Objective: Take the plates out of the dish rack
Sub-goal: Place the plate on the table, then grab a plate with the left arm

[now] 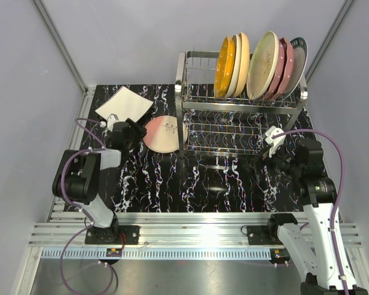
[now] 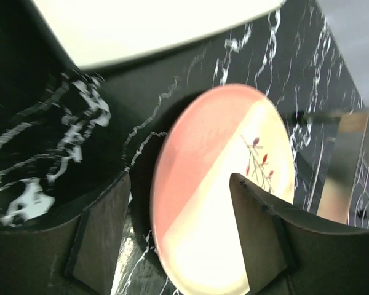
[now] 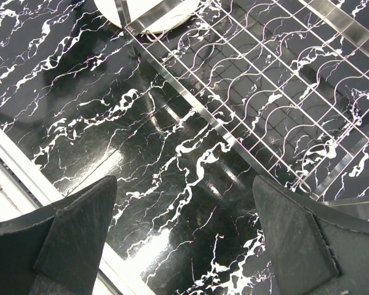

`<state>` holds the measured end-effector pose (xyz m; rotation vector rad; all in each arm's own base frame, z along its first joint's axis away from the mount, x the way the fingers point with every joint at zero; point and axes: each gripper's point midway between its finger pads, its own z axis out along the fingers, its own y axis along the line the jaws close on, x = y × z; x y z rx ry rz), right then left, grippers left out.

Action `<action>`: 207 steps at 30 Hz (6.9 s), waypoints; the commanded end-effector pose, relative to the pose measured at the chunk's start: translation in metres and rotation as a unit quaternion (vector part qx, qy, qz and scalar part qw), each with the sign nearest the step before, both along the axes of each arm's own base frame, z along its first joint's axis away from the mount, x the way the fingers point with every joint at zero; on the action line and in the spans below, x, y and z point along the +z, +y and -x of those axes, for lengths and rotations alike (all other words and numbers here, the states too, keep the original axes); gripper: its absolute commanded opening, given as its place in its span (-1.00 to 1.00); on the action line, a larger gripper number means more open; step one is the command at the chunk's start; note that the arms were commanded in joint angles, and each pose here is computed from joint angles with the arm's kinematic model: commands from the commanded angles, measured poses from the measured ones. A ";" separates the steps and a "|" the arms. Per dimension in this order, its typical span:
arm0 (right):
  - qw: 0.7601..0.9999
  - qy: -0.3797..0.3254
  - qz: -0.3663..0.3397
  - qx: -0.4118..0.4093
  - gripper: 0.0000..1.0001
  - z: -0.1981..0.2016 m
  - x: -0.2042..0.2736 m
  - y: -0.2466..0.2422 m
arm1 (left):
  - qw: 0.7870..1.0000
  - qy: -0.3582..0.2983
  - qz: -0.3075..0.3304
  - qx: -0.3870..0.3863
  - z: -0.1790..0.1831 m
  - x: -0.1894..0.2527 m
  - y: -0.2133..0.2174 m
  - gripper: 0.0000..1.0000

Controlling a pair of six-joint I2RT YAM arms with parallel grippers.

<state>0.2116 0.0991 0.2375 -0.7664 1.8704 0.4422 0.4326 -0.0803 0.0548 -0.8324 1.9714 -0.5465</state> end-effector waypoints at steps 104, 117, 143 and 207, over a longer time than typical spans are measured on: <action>1.000 -0.008 -0.001 -0.006 1.00 0.002 -0.002 -0.005 | 0.713 -0.431 -0.157 -0.530 0.068 0.408 -0.330 -0.88; 1.000 -0.009 -0.002 -0.006 0.99 0.002 -0.001 -0.005 | 0.718 -0.494 -0.124 -0.473 0.082 0.464 -0.311 -1.00; 1.000 -0.010 -0.001 -0.025 0.99 -0.001 -0.002 -0.013 | 0.754 -0.517 0.096 -0.393 0.063 0.539 -0.272 -1.00; 0.999 -0.014 -0.002 -0.030 0.99 -0.001 0.000 -0.015 | 0.721 -0.567 0.234 -0.322 0.129 0.655 -0.209 -1.00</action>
